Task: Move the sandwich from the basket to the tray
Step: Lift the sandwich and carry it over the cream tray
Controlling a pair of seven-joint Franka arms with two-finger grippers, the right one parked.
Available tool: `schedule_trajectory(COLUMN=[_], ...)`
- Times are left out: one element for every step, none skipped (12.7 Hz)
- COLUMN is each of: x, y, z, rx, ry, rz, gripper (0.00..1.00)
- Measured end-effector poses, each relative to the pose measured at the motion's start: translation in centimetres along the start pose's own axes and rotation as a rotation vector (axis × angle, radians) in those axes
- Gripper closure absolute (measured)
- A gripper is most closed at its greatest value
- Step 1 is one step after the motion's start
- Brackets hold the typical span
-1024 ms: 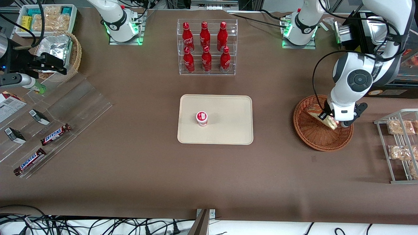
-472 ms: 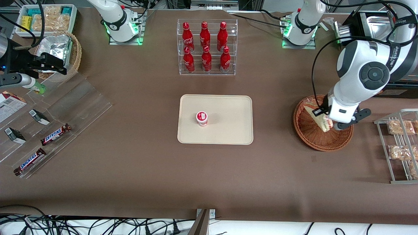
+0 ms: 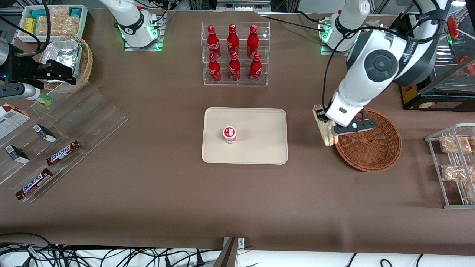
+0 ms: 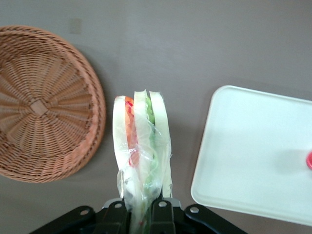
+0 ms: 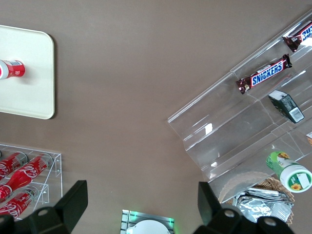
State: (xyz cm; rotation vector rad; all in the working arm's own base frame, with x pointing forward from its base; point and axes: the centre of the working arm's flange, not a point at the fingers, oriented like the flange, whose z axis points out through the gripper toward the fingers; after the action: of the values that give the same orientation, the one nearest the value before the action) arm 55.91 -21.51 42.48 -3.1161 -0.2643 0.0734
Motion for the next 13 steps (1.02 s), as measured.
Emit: schedule_trajectory(x=[-0.5, -1.0, -1.5, -2.0, -2.6, -3.2, -3.7, -4.1, -4.4, -4.3, -3.8, -3.3, -2.9], y=[1.1, 2.5, 4.0, 5.6, 7.2, 8.8, 10.3, 11.7, 12.6, 13.0, 13.0, 13.1, 13.4], z=[-0.1, -0.4, -1.0, -1.5, -1.7, -1.6, -1.3, -0.8, -0.1, 0.8, 2.0, 3.4, 5.1], rx=[-0.006, -0.018, -0.035, -0.052, -0.066, -0.081, -0.101, -0.120, -0.131, -0.133, -0.133, -0.127, -0.111], ry=[0.000, 0.002, 0.007, 0.011, 0.011, 0.011, 0.016, 0.020, 0.015, 0.007, 0.003, 0.005, 0.013], rz=[0.029, 0.060, 0.100, 0.140, 0.178, 0.213, 0.240, 0.262, 0.275, 0.280, 0.281, 0.276, 0.266], gripper=[0.85, 0.85, 0.85, 0.85, 0.85, 0.85, 0.85, 0.85, 0.85, 0.85, 0.85, 0.85, 0.85])
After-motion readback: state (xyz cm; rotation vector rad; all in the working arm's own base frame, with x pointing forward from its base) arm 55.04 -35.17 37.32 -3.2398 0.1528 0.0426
